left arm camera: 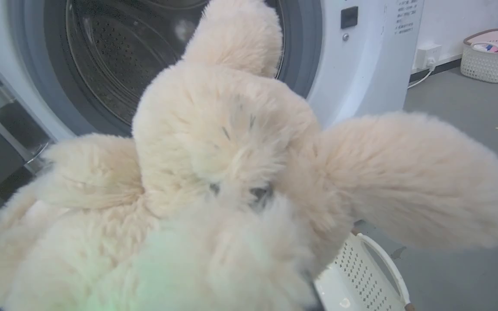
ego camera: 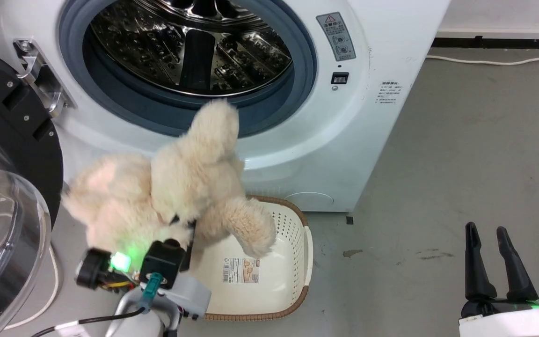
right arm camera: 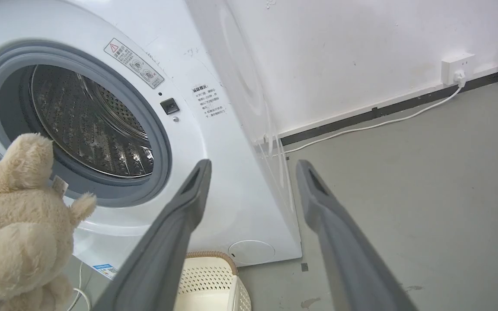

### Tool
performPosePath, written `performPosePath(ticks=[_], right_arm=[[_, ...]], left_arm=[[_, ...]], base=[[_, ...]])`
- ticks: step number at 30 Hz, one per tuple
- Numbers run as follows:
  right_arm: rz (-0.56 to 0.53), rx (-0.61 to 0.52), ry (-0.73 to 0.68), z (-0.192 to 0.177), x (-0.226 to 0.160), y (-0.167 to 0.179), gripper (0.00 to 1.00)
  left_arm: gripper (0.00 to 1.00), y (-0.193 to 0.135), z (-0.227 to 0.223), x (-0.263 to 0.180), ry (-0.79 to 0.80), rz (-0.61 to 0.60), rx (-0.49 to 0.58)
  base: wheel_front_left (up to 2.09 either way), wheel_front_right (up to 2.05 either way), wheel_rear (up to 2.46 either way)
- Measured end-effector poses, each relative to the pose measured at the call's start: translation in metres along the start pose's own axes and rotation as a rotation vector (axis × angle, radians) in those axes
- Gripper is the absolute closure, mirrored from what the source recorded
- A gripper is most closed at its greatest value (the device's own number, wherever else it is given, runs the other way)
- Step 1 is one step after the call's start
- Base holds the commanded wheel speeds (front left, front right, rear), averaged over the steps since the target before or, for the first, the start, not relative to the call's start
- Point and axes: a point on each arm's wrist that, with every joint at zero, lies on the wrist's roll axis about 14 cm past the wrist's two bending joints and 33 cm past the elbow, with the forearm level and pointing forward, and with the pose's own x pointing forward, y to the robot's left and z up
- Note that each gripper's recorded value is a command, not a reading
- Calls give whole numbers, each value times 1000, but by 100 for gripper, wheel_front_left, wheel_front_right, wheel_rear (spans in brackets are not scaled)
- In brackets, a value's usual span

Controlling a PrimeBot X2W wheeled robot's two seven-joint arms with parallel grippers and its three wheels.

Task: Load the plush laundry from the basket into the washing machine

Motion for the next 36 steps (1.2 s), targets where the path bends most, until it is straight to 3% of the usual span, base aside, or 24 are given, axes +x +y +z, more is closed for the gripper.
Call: performPosePath(ticks=[9, 17, 26, 36], right_arm=[[-19, 1, 22, -9, 5, -5, 0], [-36, 16, 53, -26, 35, -15, 0], [-118, 10, 102, -55, 63, -50, 0], [-243, -29, 178, -83, 62, -96, 0]], left_arm=[[100, 12, 42, 24, -157, -1, 56], [100, 20, 58, 106, -215, -48, 122], [100, 28, 25, 215, -101, -100, 209], [100, 34, -8, 311, -3, -98, 273]], base=[[0, 0, 0], [0, 0, 0], [0, 0, 0], [0, 0, 0]])
